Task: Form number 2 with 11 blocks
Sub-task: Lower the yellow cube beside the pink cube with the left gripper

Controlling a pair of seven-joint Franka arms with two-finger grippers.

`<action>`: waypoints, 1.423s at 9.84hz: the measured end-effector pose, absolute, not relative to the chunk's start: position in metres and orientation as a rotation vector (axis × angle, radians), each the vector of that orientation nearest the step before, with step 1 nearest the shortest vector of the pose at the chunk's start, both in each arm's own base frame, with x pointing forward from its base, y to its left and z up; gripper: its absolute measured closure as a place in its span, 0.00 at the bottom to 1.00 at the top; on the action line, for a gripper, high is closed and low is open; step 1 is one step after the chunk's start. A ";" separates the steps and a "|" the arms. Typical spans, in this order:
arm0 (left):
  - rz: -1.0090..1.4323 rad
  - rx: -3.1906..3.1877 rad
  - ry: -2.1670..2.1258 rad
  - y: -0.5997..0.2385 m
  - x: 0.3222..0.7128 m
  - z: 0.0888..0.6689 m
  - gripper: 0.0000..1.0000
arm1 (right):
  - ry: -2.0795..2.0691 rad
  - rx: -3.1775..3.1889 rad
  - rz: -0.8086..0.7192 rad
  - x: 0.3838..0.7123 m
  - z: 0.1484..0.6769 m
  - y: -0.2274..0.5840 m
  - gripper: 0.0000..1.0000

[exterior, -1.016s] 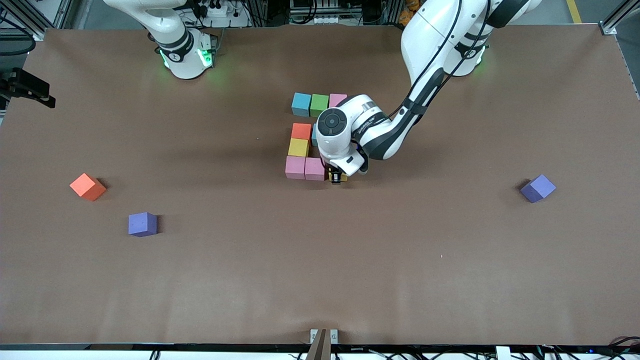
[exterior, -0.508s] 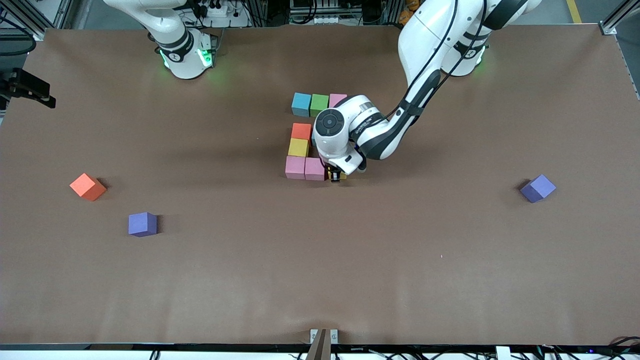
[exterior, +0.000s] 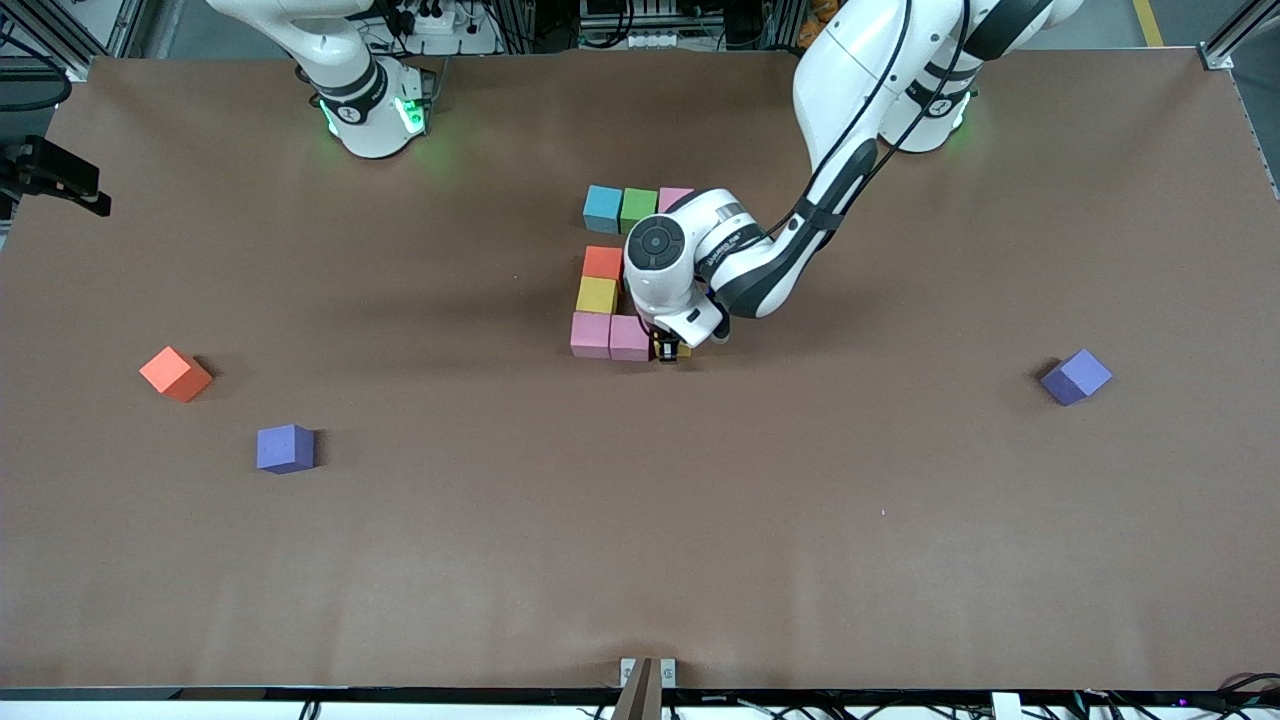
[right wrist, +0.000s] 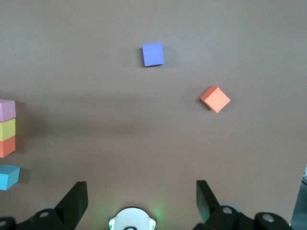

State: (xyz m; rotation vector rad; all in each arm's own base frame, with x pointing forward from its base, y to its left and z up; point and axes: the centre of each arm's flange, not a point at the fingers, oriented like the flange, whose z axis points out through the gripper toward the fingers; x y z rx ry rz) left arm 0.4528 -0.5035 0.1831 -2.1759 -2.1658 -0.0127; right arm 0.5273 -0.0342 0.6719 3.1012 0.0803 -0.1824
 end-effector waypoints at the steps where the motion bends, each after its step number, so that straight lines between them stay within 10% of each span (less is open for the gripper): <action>1: -0.017 -2.180 -2.162 -0.504 0.452 0.183 0.42 | 0.082 3.101 -0.182 0.527 0.672 -0.034 0.00; 14: -0.018 -2.187 -2.173 -0.508 0.459 0.183 0.42 | 0.083 3.102 -0.182 0.527 0.672 -0.033 0.00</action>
